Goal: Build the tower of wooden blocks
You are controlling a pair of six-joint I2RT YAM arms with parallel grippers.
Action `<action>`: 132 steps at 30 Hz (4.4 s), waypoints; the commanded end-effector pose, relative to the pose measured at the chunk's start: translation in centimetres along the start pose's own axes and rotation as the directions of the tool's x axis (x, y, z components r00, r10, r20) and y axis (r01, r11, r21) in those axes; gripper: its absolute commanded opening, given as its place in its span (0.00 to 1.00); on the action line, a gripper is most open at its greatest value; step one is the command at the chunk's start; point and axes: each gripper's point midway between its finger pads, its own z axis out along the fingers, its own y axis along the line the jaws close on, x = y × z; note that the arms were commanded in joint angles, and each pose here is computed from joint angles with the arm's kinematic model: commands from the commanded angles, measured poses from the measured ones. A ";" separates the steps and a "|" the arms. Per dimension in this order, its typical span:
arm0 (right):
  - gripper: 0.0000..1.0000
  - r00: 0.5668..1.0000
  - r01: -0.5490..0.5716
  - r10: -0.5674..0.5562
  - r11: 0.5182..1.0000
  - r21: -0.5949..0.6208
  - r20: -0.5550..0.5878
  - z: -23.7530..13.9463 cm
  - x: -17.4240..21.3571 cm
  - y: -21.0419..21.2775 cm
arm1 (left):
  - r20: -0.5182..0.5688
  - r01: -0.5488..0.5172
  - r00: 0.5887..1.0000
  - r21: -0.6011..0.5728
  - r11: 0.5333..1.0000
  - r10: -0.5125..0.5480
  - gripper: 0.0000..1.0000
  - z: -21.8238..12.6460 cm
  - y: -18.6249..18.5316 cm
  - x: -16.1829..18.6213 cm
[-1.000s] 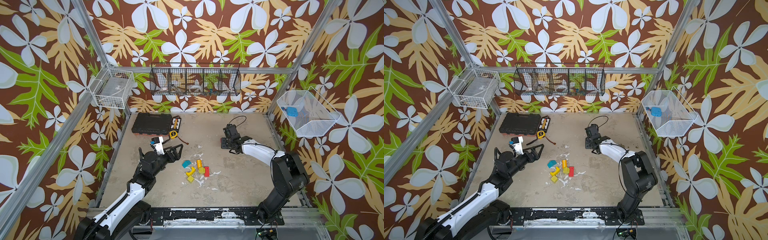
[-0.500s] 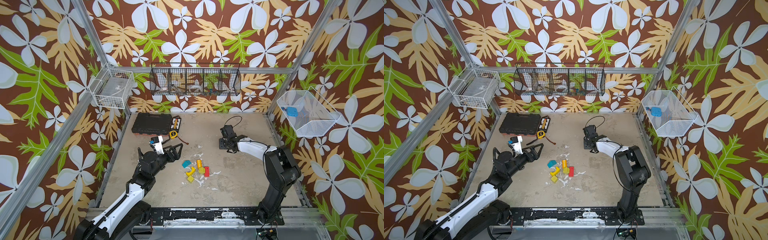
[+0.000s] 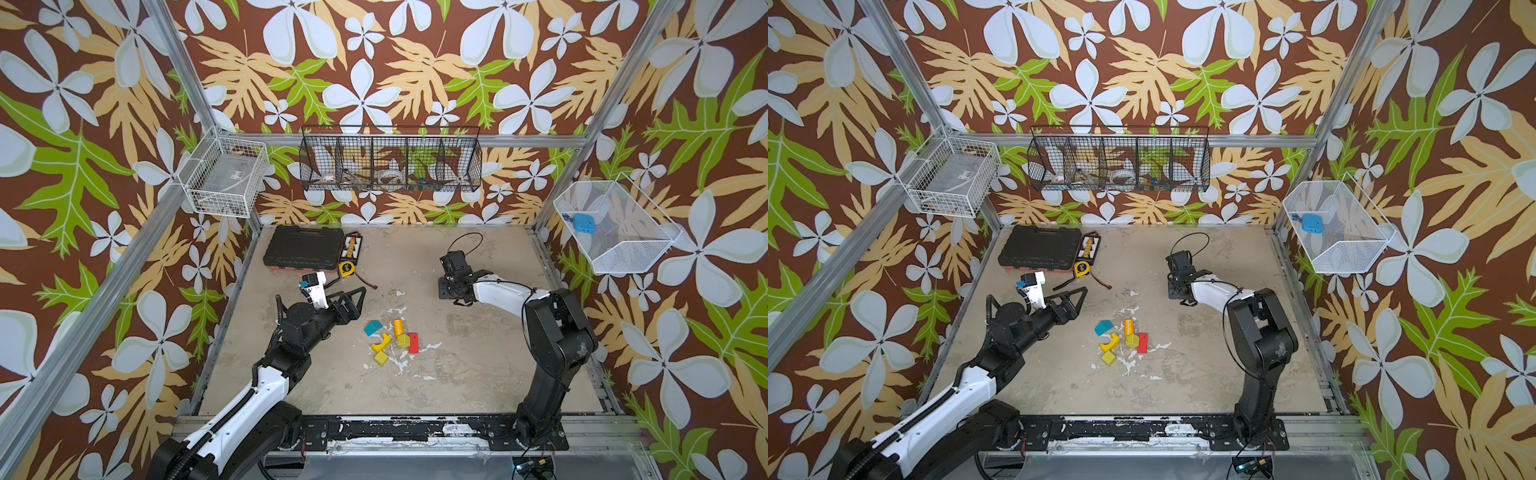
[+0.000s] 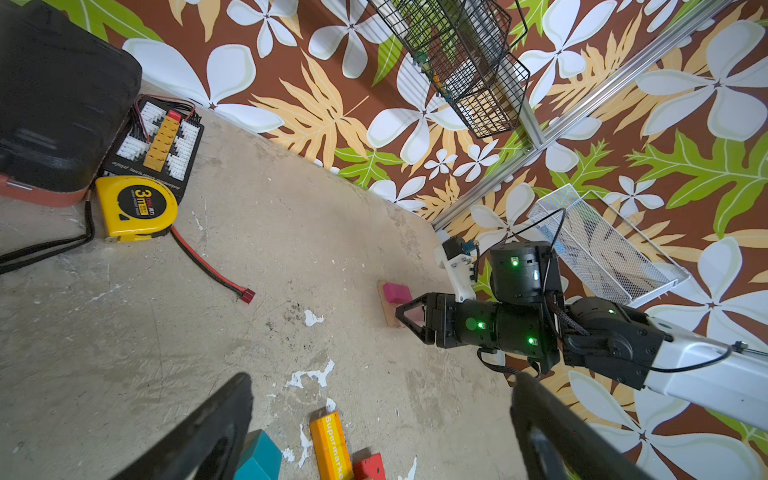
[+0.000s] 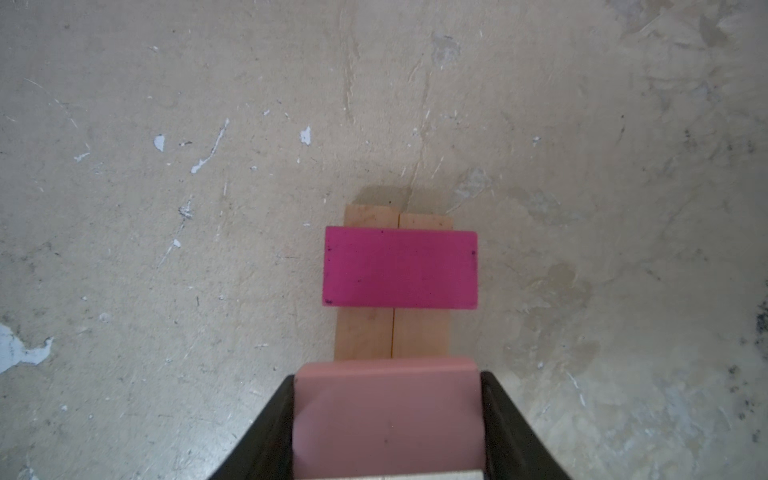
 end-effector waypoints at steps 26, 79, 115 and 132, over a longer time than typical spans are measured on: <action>0.44 1.000 -0.020 0.020 0.999 0.032 0.009 0.6 -1.3 -0.1 | 0.001 -0.017 1.000 0.009 1.000 0.017 0.98 0.2 -0.3 -0.3; 0.69 0.998 -0.034 0.035 0.999 0.016 -0.048 2.5 -0.2 -0.3 | -0.006 -0.014 1.000 0.010 1.000 0.014 0.98 0.3 -0.2 -0.1; 0.69 0.997 -0.051 0.052 0.999 0.014 -0.050 2.4 -0.2 -0.8 | -0.015 -0.009 1.000 0.012 1.000 0.009 0.98 0.5 -0.2 0.1; 0.68 0.997 -0.054 0.054 0.999 0.004 -0.055 2.5 -0.1 -0.6 | -0.025 -0.004 1.000 0.009 1.000 0.004 0.98 0.7 0.0 0.4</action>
